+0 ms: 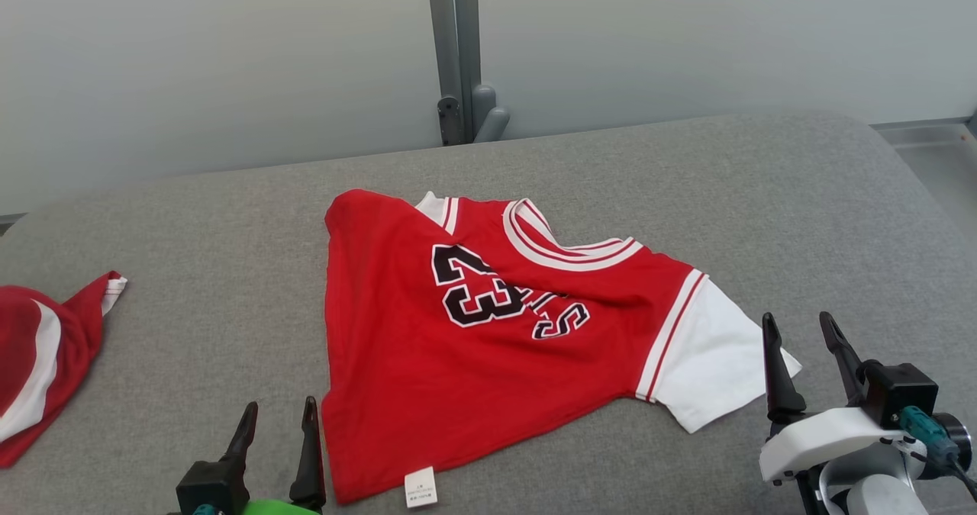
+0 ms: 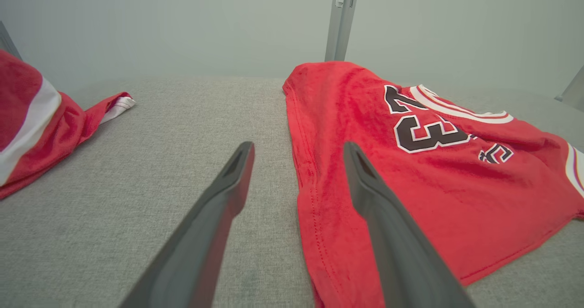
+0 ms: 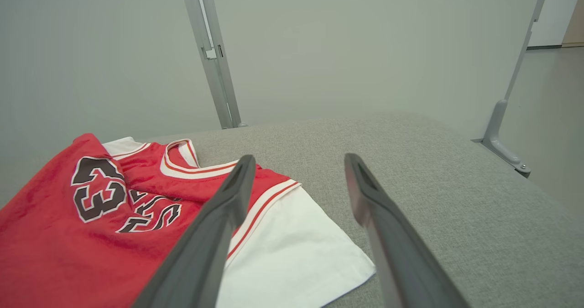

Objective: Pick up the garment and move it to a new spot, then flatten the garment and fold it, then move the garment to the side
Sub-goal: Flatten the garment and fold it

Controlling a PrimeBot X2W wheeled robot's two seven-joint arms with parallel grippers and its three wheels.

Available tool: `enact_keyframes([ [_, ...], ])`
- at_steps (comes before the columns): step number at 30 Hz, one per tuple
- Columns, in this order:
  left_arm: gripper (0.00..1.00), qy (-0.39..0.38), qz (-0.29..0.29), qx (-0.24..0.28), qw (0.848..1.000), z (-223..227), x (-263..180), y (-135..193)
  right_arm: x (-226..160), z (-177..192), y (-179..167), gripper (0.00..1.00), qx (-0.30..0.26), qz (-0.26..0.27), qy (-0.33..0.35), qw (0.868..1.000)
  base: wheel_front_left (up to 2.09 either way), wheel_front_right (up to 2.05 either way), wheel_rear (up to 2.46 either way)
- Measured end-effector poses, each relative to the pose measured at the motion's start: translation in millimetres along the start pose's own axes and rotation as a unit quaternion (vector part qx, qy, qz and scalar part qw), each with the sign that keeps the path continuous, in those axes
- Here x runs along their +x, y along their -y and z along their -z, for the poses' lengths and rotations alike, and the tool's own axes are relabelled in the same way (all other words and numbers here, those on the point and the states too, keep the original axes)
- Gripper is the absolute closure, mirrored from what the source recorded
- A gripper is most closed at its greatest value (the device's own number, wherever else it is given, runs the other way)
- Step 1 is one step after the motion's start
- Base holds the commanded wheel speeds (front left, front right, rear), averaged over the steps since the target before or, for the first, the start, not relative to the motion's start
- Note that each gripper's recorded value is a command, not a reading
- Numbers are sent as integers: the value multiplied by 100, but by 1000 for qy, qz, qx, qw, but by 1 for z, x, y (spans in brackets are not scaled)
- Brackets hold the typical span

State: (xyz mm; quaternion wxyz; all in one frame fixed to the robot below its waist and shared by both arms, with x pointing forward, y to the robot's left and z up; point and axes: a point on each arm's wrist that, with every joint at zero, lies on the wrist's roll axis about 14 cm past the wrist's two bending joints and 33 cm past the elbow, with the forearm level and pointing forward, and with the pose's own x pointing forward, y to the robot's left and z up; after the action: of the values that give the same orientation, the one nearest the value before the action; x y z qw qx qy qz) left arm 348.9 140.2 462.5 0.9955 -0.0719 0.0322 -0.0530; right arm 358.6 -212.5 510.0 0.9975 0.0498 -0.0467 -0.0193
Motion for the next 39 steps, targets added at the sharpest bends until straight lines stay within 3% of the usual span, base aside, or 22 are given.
enact_keyframes([
  [20, 0, 7, -18, 6, 1000, -4, -6, -12, -3, 15, -45, 0, -34, -75, -22, 996, 0, 0, 0],
  [32, 0, -6, -13, -2, 1000, 4, -3, -9, -1, 17, -44, 0, -34, -73, -24, 996, 0, 0, 0],
  [39, 0, -81, 20, -50, 995, 50, -10, 11, 0, 28, -33, 0, -31, -55, -42, 997, 0, 0, 0],
])
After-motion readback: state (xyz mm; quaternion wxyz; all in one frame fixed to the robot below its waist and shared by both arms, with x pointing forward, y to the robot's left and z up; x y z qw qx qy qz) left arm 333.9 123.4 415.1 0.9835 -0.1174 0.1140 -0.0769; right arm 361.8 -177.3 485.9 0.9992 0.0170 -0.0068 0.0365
